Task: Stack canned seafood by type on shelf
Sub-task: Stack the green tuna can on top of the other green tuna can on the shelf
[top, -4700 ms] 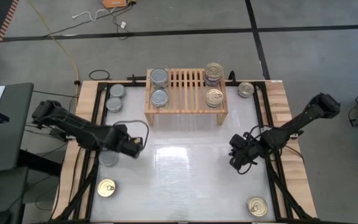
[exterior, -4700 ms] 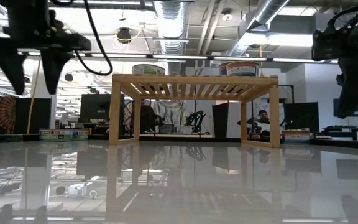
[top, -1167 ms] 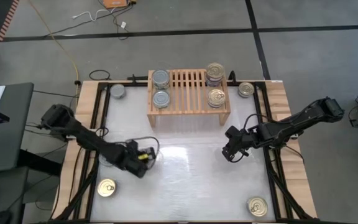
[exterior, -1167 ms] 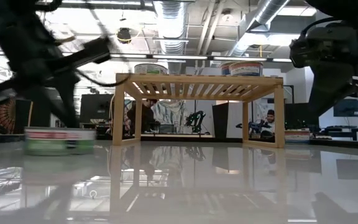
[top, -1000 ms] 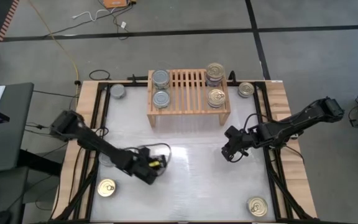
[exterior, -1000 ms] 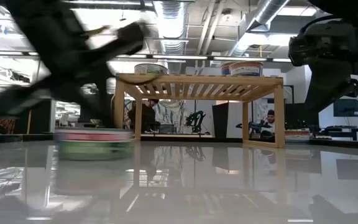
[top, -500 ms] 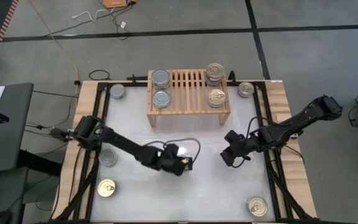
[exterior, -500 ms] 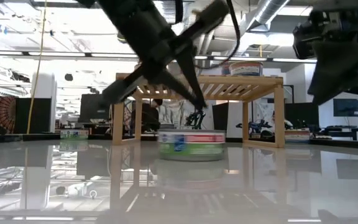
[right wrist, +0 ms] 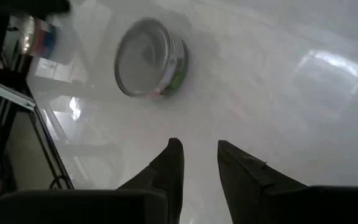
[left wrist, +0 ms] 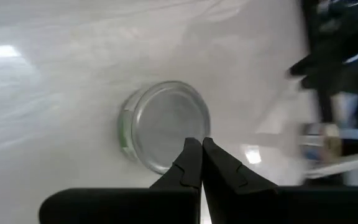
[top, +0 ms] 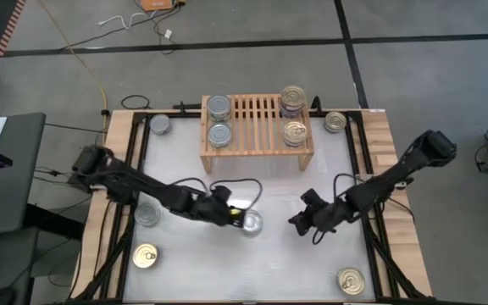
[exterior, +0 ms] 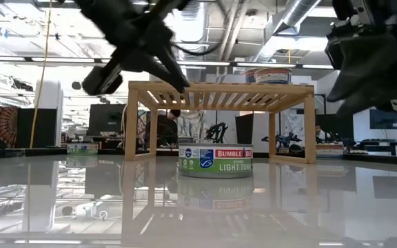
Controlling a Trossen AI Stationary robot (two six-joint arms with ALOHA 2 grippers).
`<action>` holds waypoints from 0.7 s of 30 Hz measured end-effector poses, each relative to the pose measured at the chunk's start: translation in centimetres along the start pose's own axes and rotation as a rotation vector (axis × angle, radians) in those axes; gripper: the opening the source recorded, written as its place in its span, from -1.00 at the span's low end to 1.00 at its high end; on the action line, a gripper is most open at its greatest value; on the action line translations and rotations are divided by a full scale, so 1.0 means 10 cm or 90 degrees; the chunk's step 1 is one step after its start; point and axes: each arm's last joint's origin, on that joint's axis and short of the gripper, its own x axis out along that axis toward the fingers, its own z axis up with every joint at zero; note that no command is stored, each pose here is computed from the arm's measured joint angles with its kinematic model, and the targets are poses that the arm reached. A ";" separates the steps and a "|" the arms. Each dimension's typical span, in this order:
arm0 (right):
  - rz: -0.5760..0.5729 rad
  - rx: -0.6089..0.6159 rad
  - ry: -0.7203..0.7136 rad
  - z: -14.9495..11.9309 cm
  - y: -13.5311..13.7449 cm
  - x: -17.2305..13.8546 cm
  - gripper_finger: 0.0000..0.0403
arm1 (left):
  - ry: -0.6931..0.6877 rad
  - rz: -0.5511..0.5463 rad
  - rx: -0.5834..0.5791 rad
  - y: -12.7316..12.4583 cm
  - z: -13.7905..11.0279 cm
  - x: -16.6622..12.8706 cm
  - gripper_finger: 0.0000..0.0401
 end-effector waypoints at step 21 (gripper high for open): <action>0.015 0.094 -0.074 -0.28 0.30 0.36 -0.64 | -0.022 -0.164 -0.003 0.79 -0.03 -0.22 -0.96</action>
